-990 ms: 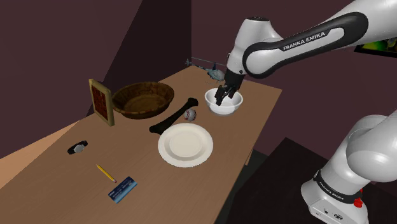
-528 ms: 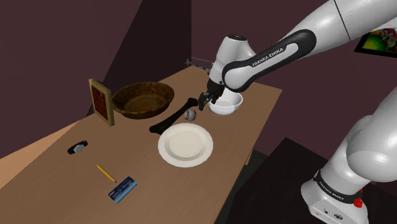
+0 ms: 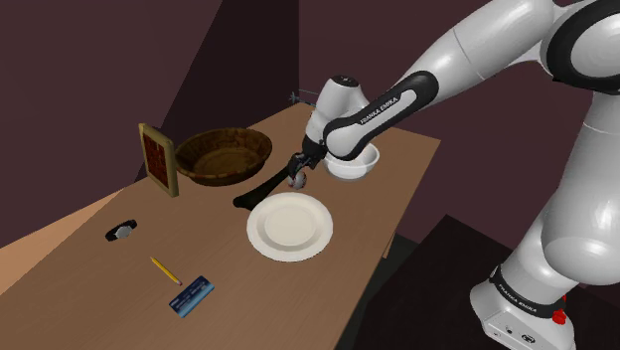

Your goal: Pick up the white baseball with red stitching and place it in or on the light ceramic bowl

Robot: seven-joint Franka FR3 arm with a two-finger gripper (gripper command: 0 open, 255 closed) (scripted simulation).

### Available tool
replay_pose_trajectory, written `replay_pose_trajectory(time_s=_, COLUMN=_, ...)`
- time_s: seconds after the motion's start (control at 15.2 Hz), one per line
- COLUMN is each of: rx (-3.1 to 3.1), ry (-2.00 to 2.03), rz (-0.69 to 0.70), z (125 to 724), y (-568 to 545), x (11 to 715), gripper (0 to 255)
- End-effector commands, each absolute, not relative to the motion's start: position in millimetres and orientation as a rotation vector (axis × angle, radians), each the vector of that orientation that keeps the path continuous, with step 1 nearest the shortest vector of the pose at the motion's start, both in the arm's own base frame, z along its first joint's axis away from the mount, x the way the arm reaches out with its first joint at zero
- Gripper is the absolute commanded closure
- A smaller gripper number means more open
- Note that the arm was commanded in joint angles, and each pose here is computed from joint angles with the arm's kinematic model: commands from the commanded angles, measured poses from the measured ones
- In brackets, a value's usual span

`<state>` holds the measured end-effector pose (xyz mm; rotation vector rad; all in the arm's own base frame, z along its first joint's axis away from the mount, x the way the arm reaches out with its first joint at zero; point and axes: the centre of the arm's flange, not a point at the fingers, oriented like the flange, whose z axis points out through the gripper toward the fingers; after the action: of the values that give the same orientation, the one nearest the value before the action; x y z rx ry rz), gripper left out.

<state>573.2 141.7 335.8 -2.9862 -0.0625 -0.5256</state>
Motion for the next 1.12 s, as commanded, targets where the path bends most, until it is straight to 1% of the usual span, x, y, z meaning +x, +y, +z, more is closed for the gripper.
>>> replay_pose_trajectory(time_s=0.0, rx=-2.984, ry=-0.062, rz=-0.529, z=326, y=145, x=578, gripper=0)
replay_pose_trajectory(time_s=0.26, rx=-2.984, ry=-0.062, rz=-0.529, z=304, y=147, x=586, gripper=0)
replay_pose_trajectory(time_s=0.79, rx=-2.984, ry=-0.062, rz=-0.529, z=304, y=147, x=586, gripper=0)
replay_pose_trajectory(time_s=0.86, rx=-2.984, ry=-0.062, rz=-0.529, z=304, y=147, x=586, gripper=255)
replay_pose_trajectory(time_s=1.06, rx=-2.984, ry=-0.062, rz=-0.529, z=304, y=147, x=586, gripper=255)
